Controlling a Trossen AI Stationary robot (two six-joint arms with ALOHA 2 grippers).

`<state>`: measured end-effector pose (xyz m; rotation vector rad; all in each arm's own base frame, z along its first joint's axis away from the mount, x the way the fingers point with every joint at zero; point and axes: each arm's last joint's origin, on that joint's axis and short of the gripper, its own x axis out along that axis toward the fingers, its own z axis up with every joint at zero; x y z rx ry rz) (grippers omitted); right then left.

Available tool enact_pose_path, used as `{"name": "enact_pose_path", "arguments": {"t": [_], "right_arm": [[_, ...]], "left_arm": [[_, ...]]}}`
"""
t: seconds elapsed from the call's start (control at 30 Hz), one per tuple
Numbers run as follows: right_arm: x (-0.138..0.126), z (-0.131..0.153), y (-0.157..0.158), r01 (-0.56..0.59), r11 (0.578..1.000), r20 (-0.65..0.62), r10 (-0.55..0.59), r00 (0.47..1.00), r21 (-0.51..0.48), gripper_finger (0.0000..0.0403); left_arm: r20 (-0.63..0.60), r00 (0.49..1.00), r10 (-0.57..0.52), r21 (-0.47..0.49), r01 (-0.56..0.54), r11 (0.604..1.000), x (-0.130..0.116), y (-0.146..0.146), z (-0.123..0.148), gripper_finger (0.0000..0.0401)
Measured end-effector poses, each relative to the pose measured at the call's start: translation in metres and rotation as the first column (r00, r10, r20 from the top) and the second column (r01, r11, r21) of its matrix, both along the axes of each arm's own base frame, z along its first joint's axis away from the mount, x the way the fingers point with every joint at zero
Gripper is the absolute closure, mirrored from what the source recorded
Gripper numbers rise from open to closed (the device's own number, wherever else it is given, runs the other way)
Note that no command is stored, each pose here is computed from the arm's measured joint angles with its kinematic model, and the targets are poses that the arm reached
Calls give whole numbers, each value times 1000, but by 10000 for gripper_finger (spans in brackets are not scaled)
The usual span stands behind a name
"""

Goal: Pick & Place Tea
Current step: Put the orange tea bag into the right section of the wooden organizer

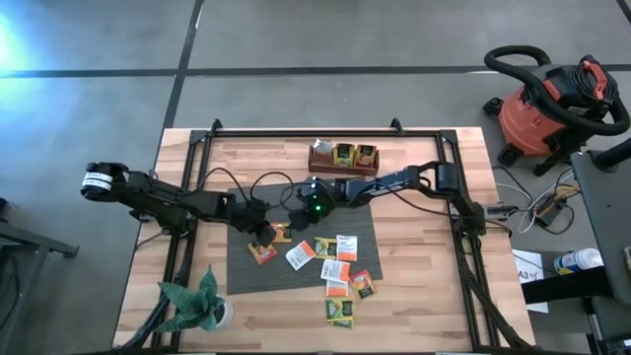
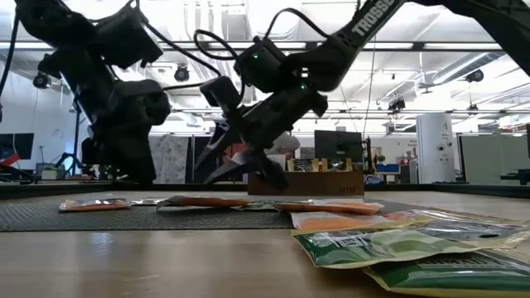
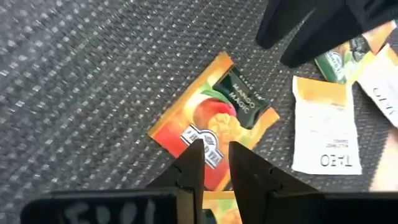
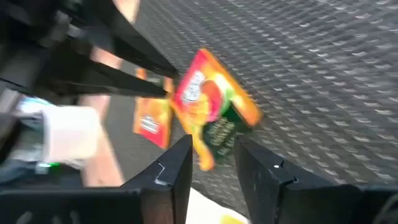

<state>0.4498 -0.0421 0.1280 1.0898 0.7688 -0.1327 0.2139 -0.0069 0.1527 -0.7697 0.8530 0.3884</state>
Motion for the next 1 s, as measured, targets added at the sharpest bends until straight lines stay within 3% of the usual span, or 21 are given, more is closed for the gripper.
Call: {"name": "enact_pose_path", "arguments": {"t": [0.4,0.7,1.0], "right_arm": [[4,5,2,-18,999,-34,17,999,-29,283],[1,0,2,8,999,-58,-10,998,-41,270],[-7,-7,1,33,997,-169,-45,985,-72,256]], "left_arm": [[-91,996,-13,57,19,998,-4,1,-17,332],[-66,998,-15,60,19,998,10,1,-31,332],[-85,996,-4,40,7,999,12,1,-37,332]]}}
